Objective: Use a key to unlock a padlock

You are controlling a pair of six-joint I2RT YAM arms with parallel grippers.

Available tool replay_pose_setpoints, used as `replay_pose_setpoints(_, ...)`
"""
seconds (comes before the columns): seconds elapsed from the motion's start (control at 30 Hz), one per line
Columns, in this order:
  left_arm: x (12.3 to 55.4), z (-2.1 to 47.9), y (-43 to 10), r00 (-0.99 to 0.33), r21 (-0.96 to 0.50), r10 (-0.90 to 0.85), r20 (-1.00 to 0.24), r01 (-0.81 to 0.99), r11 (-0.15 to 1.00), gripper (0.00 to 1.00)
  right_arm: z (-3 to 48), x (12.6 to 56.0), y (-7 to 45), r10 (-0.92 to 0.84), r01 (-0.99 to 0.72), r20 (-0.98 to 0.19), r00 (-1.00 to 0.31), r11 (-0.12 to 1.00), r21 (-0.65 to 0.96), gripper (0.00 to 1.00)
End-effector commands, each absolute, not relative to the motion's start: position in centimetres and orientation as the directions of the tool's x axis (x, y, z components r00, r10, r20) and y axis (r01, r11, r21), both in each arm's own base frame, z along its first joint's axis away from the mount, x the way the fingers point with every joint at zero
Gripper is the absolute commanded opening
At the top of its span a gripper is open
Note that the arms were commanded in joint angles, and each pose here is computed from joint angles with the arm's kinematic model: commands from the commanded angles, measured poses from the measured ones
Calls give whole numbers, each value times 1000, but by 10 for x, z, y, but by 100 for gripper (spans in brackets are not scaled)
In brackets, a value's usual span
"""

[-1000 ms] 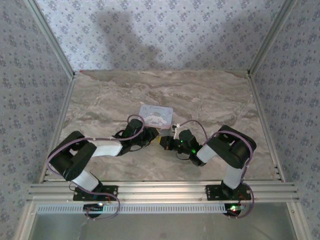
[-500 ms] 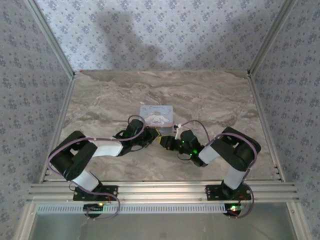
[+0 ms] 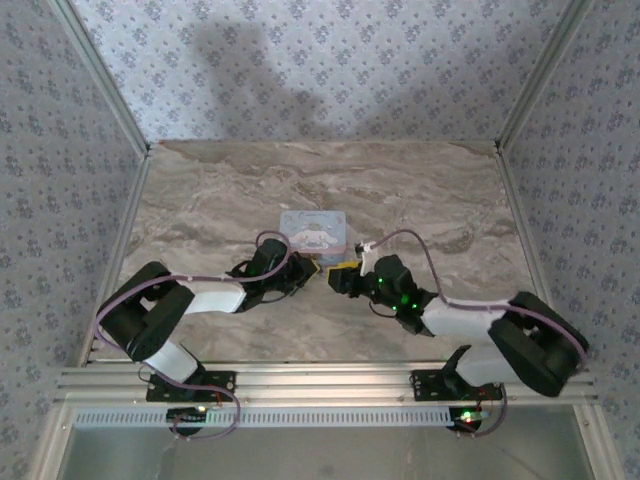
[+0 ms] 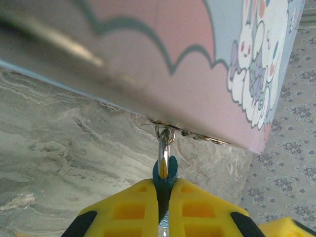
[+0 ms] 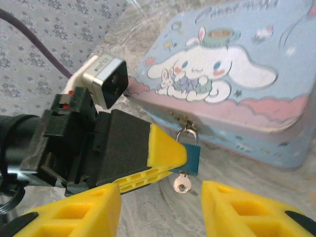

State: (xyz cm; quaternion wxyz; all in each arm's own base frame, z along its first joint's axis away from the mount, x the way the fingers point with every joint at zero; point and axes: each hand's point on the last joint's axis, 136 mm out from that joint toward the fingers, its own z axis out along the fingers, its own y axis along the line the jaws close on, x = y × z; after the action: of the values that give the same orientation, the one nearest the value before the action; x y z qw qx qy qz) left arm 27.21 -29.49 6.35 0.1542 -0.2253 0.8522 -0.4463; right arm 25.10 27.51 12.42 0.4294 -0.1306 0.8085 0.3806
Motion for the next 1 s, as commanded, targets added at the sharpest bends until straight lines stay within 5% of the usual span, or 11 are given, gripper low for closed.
replay_pose_setpoints(0.0, 271, 79, -302, -853, -854, -520, -40, -241, 462, 4, 132, 255, 256, -81, -595, -874, -479, 762, 255, 53)
replay_pose_setpoints(0.27, 270, 80, -304, -845, -849, -534, 3, -284, 445, 0, 191, 255, 230, -194, -636, -962, -190, 771, -30, 75)
replay_pose_setpoints(0.53, 269, 84, -303, -825, -841, -563, 50, -339, 422, 0, 191, 219, 249, -393, -743, -897, 200, 536, -401, 85)
replay_pose_setpoints(0.73, 268, 87, -301, -803, -838, -589, 87, -379, 393, 0, 165, 213, 258, -561, -680, -765, 316, 429, -595, 86)
replay_pose_setpoints(0.97, 268, 96, -300, -800, -847, -593, 90, -374, 377, 0, 136, 217, 271, -613, -649, -724, 316, 417, -637, 85)
